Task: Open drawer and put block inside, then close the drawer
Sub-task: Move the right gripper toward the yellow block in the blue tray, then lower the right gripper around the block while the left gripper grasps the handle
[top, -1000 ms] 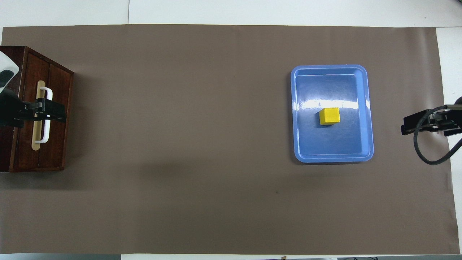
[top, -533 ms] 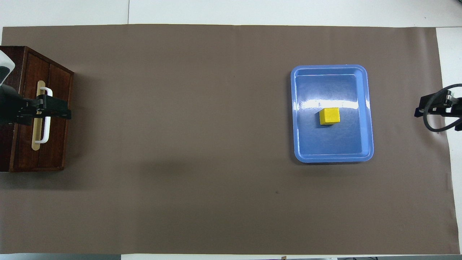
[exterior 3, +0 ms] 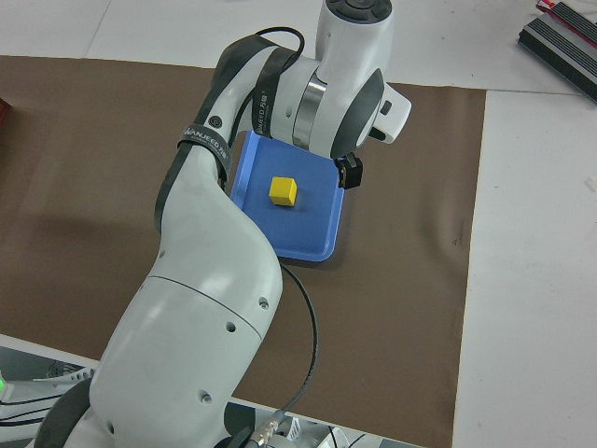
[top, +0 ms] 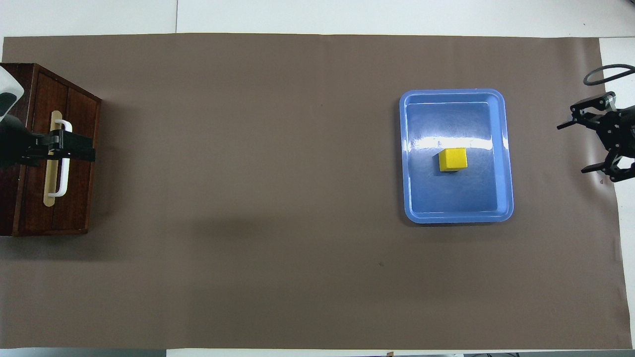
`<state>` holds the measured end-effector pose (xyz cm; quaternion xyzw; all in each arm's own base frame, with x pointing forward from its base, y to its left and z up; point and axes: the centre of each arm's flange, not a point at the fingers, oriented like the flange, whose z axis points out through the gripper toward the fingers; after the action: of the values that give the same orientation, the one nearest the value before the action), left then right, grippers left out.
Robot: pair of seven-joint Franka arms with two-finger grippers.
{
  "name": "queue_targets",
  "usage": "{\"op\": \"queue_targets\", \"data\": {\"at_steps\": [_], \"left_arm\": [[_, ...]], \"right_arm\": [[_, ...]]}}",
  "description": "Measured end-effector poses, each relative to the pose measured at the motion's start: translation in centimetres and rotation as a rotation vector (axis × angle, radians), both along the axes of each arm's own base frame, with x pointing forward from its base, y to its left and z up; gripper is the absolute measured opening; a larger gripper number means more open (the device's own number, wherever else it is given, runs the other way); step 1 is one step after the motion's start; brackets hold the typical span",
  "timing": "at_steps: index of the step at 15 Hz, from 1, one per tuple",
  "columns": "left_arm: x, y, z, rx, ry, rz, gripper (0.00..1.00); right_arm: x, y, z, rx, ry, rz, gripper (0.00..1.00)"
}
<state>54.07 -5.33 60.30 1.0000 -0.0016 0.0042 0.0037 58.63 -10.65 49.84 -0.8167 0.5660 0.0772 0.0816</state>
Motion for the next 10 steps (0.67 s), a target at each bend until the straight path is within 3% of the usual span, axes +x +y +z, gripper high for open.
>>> {"op": "queue_targets", "data": {"at_steps": [6,10], "left_arm": [[-0.1,0.1,-0.1,-0.007,0.015,-0.060,1.00],[-0.2,0.0,-0.2,-0.007,0.016,-0.062,1.00]], "right_arm": [[1.7,-0.4,-3.3,0.237,0.054,-0.326,0.99],[1.7,-0.1,-4.5,0.311,0.090,-0.404,0.99]]}}
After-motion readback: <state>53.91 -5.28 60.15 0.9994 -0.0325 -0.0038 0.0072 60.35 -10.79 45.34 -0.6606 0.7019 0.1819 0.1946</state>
